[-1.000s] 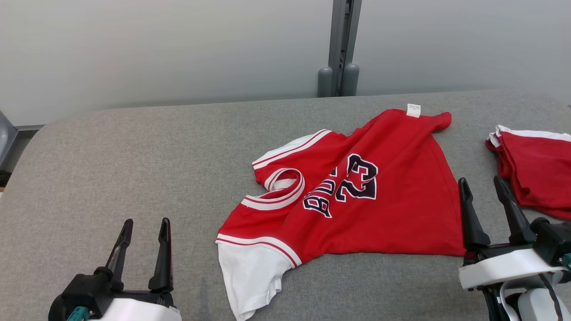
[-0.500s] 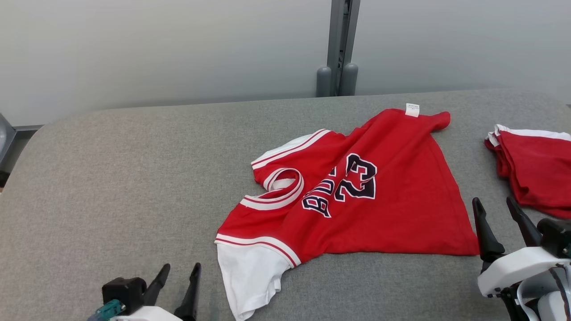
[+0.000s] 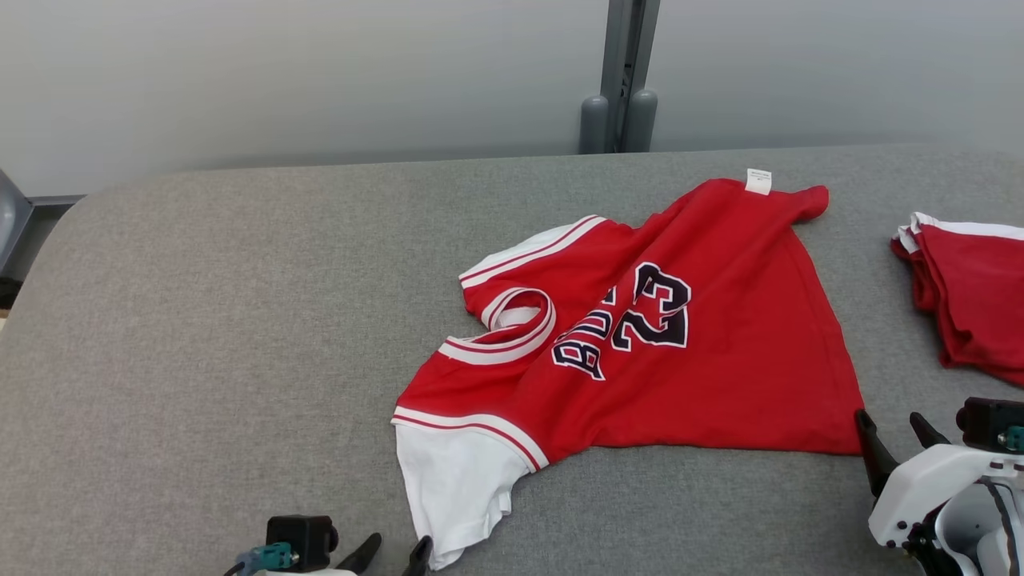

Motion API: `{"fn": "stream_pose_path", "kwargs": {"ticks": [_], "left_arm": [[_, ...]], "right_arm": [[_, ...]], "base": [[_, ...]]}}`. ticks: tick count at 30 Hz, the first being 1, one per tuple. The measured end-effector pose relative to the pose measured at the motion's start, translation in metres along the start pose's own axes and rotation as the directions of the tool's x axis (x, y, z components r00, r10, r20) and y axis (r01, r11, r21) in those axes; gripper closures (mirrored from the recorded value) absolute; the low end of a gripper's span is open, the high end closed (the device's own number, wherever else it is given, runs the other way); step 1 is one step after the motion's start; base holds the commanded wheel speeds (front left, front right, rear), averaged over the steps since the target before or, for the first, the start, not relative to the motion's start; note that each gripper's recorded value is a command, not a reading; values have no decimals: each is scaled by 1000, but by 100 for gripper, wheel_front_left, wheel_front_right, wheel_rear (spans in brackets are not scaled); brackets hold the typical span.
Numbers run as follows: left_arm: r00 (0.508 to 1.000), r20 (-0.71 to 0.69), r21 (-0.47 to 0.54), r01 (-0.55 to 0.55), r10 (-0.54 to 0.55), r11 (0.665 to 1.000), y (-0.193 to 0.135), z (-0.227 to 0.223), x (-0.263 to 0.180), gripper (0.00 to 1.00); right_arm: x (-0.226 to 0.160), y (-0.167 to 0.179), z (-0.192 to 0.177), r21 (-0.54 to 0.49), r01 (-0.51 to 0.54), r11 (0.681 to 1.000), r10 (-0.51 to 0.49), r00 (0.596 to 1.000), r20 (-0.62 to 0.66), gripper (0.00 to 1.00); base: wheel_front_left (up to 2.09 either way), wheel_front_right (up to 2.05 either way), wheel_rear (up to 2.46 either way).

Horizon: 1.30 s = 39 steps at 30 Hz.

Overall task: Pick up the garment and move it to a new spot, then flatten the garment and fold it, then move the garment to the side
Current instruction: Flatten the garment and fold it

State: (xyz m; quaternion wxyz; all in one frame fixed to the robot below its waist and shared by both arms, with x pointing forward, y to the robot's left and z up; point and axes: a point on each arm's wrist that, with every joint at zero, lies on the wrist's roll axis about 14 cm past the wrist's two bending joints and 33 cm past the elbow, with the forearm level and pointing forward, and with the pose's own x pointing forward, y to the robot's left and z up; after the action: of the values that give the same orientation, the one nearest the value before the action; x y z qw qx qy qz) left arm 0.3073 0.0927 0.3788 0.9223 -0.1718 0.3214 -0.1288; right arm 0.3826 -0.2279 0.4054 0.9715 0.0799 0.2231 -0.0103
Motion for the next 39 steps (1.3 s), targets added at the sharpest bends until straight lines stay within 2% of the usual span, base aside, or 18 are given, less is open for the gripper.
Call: {"fn": "stream_pose_path", "kwargs": {"ticks": [17, 18, 20, 21, 22, 23, 24, 25, 26, 27, 28, 39], "left_arm": [[984, -150, -3, 95, -95, 995, -26, -22, 22, 0], [983, -153, -8, 101, -101, 995, -28, -22, 23, 7], [981, -160, -13, 104, -105, 994, -29, -24, 24, 52], [980, -166, -16, 105, -107, 994, -29, -25, 24, 63], [980, -169, -17, 106, -107, 994, -29, -26, 24, 78], [979, -172, -17, 106, -107, 994, -29, -27, 24, 100], [979, -174, -16, 105, -106, 994, -29, -27, 24, 100], [979, -175, -15, 105, -106, 994, -29, -27, 24, 100], [979, -174, -14, 104, -105, 994, -28, -27, 23, 100], [980, -172, -13, 103, -104, 995, -28, -27, 23, 100], [980, -170, -12, 103, -103, 995, -28, -26, 23, 100], [994, -66, 2, 86, -86, 996, -22, -2, 10, 100]], "right_arm": [[28, 10, -33, 59, 0, 998, 10, 986, -169, 0], [29, 11, -33, 59, 0, 998, 10, 985, -171, 0], [31, 11, -33, 58, 0, 998, 10, 985, -173, 0], [32, 11, -34, 61, 0, 998, 11, 985, -173, 0], [33, 12, -34, 64, -1, 998, 12, 985, -173, 0], [33, 12, -35, 65, -2, 998, 13, 984, -178, 0], [33, 13, -36, 69, -1, 998, 14, 983, -182, 0], [34, 13, -36, 71, -1, 997, 14, 983, -183, 14], [34, 13, -36, 71, -2, 997, 14, 983, -182, 54], [34, 13, -36, 73, -2, 997, 15, 983, -182, 65], [34, 14, -36, 75, -4, 997, 18, 983, -185, 100], [28, 15, -17, 88, -16, 996, 23, 996, -80, 100]], "base": [[0, 0, 0], [0, 0, 0], [0, 0, 0], [0, 0, 0], [0, 0, 0], [0, 0, 0], [0, 0, 0], [0, 0, 0], [0, 0, 0], [0, 0, 0], [0, 0, 0], [0, 0, 0]]}}
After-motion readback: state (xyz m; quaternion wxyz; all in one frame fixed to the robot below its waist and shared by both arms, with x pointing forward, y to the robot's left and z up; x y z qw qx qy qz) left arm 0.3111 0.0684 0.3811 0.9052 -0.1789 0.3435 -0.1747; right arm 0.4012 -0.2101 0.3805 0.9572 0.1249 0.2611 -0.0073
